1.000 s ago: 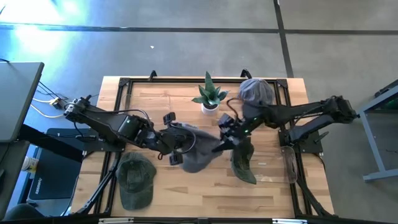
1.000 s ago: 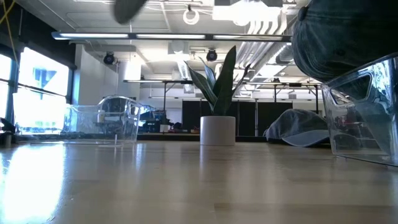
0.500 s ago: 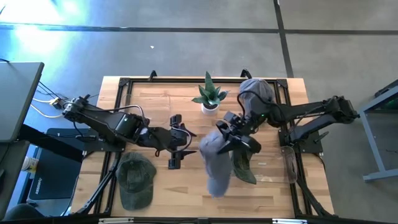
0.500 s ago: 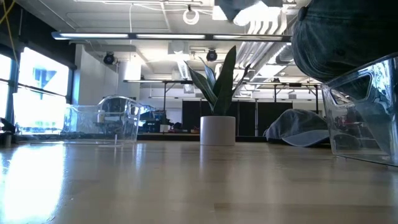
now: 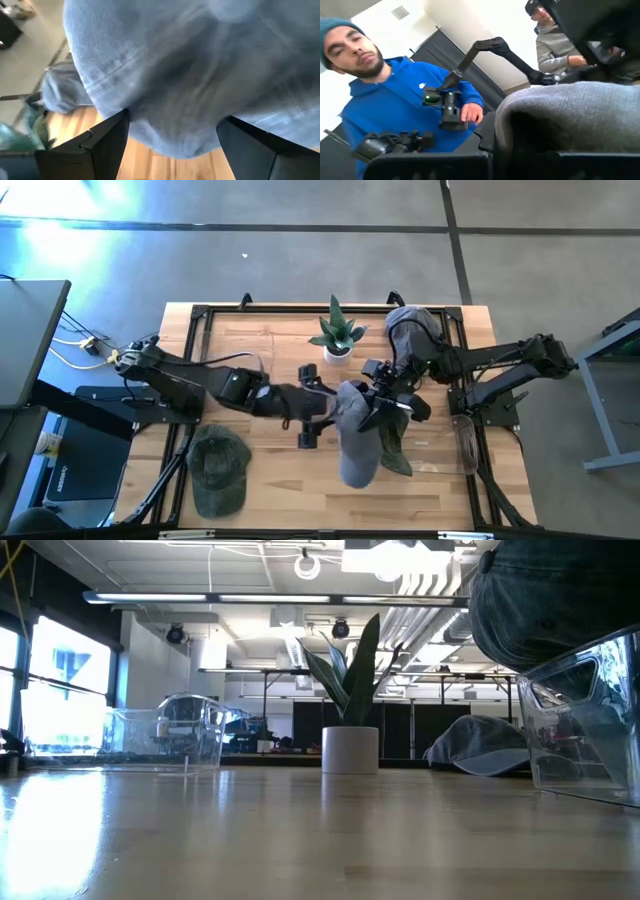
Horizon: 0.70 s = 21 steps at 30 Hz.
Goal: Pick & Place hat
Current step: Put the left gray cap into the left transparent bin
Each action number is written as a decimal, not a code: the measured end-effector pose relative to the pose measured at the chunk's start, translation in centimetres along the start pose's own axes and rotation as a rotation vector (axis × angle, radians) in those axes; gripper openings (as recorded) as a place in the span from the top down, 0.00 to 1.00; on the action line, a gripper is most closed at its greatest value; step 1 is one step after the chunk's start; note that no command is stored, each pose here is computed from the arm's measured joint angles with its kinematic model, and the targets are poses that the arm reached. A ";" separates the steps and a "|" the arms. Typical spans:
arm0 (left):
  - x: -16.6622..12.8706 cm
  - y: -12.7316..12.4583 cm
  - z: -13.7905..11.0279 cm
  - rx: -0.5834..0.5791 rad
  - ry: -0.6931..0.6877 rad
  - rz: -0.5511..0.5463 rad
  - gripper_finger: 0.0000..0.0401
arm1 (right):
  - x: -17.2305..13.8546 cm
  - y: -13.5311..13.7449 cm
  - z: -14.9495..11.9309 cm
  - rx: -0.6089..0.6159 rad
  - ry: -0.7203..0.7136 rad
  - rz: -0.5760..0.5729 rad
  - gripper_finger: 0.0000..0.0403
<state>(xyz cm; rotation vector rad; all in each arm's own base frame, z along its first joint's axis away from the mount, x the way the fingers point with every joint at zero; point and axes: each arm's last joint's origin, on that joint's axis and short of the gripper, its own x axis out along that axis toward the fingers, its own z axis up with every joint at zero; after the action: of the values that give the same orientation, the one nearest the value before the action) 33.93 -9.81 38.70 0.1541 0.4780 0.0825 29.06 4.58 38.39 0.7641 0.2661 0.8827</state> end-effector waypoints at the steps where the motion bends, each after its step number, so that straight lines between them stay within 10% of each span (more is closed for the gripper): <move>1: 0.3 0.1 0.2 -0.014 -0.022 -0.021 0.28 | 0.0 0.0 0.0 0.009 0.006 0.006 1.00; 11: 0.4 -0.2 1.8 -0.014 -0.178 -0.309 0.32 | 0.0 0.1 -0.1 0.026 0.040 0.036 1.00; 21: -1.3 0.0 1.9 -0.028 -0.170 -0.456 0.83 | 0.0 0.0 -0.5 0.074 0.102 0.051 0.99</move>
<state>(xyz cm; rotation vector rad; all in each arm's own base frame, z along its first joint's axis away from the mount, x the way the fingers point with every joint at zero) 33.71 -10.24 40.93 0.0213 0.3328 -0.3678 28.84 4.79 38.05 0.7987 0.3721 0.9657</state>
